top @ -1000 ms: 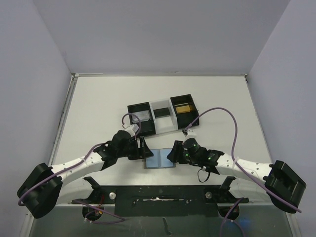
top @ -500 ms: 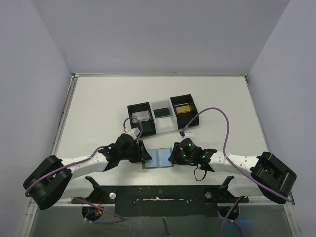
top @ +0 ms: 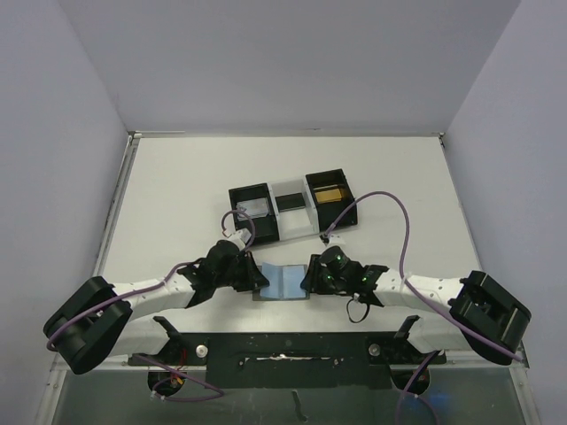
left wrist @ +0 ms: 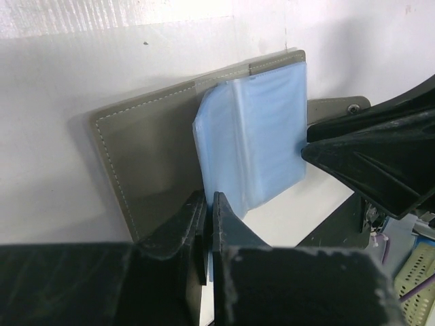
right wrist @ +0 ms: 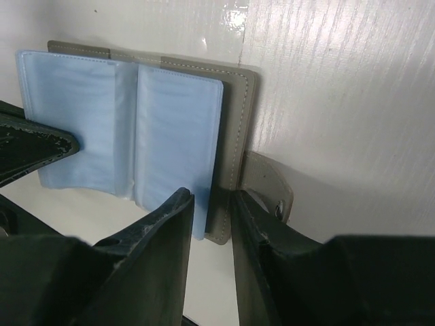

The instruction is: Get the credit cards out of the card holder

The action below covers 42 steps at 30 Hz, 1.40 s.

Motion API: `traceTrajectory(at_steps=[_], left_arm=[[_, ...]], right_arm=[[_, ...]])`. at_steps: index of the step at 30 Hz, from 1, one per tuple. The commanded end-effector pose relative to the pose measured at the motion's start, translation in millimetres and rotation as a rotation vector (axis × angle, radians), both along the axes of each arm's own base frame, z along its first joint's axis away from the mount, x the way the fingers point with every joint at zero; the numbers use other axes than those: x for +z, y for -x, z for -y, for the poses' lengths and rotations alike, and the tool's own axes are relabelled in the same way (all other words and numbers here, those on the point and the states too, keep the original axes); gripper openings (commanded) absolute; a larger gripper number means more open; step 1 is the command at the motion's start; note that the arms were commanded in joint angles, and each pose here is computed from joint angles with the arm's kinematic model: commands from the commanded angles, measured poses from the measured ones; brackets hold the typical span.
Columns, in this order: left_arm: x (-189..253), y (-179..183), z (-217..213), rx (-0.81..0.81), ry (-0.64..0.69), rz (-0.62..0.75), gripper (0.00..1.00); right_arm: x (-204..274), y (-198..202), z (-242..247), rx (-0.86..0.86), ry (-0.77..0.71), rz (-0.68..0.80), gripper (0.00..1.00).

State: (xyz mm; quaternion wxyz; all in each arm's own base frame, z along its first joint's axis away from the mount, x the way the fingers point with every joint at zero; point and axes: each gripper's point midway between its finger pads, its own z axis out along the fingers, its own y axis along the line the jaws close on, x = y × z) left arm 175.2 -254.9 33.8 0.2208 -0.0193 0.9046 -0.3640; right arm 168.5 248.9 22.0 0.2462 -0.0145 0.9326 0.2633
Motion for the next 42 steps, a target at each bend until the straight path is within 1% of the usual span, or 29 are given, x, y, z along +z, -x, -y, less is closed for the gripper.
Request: traceTrajectory(at_steps=[1,9,10,12,13,17,20,25,28,30,32,36,42], left_arm=[[13,-12,10,0.011,0.026,0.049,0.00],[-4,-11,0,0.029,-0.100,0.035,0.00],[-6,-10,-1,0.030,-0.118,0.034,0.00],[-11,-10,-4,0.037,-0.151,0.029,0.00],[-12,-10,-6,0.039,-0.165,0.028,0.00],[-15,-10,-9,0.043,-0.197,0.022,0.00],[-13,-11,-11,0.048,-0.220,0.032,0.00],[-11,-13,-11,0.048,-0.252,0.042,0.00],[-13,-12,-10,0.043,-0.254,0.038,0.00],[-14,-11,-9,0.040,-0.250,0.033,0.00],[-15,-10,-8,0.035,-0.247,0.031,0.00],[-16,-7,-4,0.012,-0.245,0.029,0.00],[-16,-2,9,-0.021,-0.231,0.033,0.00]], right_arm=[[31,-18,-19,-0.020,-0.080,0.061,0.30],[27,-21,-22,-0.014,-0.035,0.054,0.30],[28,-20,-21,-0.019,0.000,0.055,0.31],[30,-24,-16,-0.036,0.079,0.078,0.37],[32,-25,-15,-0.041,0.101,0.086,0.38],[43,-27,-20,-0.031,0.080,0.108,0.37],[44,-26,-24,-0.025,0.045,0.099,0.37],[27,-23,-17,-0.062,0.072,0.051,0.37],[18,-24,-17,-0.074,0.050,0.044,0.36],[12,-21,-23,-0.053,0.037,0.018,0.36],[7,-18,-27,-0.037,0.024,-0.001,0.35],[2,-17,-34,-0.037,-0.002,-0.020,0.27],[24,-17,-63,0.057,-0.125,0.028,0.07]])
